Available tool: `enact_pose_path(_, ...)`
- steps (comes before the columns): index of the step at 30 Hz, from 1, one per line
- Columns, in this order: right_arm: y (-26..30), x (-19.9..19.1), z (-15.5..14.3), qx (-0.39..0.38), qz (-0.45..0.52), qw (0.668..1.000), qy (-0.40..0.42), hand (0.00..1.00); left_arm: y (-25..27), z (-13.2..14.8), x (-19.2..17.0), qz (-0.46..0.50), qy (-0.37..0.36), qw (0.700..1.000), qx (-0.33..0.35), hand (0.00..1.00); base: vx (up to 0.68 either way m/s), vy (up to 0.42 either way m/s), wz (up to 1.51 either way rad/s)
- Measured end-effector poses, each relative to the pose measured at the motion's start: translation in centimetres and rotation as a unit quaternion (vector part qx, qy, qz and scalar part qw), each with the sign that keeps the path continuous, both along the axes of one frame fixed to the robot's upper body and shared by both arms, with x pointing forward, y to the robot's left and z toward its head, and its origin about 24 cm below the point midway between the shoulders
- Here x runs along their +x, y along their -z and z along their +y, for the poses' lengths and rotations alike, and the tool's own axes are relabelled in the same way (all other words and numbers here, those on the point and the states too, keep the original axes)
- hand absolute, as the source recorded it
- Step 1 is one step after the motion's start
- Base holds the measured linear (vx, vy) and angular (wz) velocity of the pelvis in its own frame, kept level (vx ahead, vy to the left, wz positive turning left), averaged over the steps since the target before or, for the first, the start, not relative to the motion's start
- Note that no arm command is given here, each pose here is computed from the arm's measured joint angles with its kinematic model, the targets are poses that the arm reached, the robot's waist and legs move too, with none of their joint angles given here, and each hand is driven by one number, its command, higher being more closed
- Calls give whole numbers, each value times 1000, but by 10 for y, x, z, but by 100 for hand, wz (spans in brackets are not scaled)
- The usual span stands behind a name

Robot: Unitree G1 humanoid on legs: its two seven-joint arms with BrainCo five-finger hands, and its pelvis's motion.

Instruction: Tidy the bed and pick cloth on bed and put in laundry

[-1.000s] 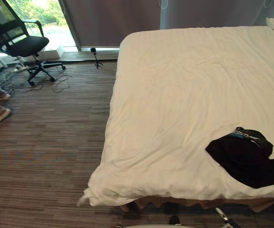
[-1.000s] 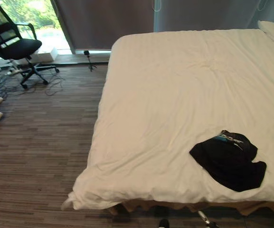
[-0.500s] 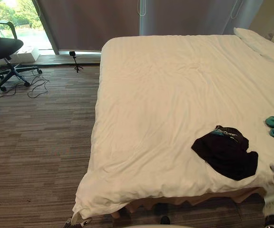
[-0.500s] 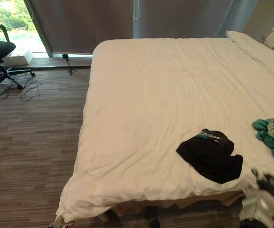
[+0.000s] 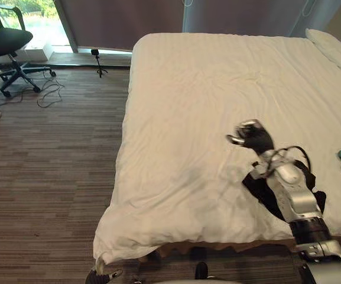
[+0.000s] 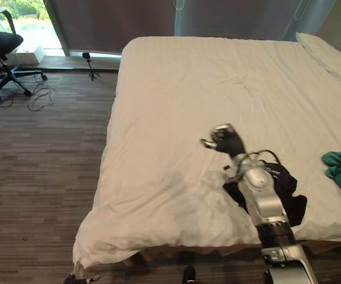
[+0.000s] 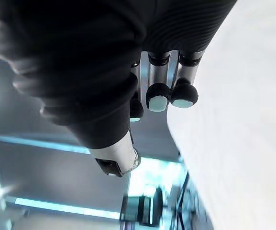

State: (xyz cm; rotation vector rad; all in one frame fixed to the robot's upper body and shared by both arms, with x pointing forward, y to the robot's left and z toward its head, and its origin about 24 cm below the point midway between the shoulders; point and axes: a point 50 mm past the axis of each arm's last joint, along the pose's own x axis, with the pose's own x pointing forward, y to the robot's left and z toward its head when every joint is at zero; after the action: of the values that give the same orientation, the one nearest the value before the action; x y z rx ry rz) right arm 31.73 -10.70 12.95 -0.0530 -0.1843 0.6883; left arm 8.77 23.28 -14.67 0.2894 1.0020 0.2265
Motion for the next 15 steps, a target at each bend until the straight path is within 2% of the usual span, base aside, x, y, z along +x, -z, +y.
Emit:
enact_pose_path(1, -2, 0, 14, 1, -1, 1000, -24, 100, -1, -1, 7, -7, 4, 1000, -1, 0, -90, -35, 31)
enact_pose_path(2, -9, -4, 45, 3, -10, 997, -76, 100, -4, -4, 19, -23, 6, 1000, -7, 0, -97, -40, 19)
enact_pose_path(5, -15, -9, 79, 3, -11, 991, -135, 100, -7, -6, 31, -41, -2, 999, -12, 0, -93, -39, 19)
enact_pose_path(11, -1, -17, 112, -51, 18, 979, -196, 100, -18, -12, 63, -89, 23, 996, -8, 0, -74, 4, 12)
enact_pose_path(15, 19, -6, 106, -70, 65, 982, -164, 100, -21, -20, 74, -105, 48, 993, -16, 0, -28, 28, 13)
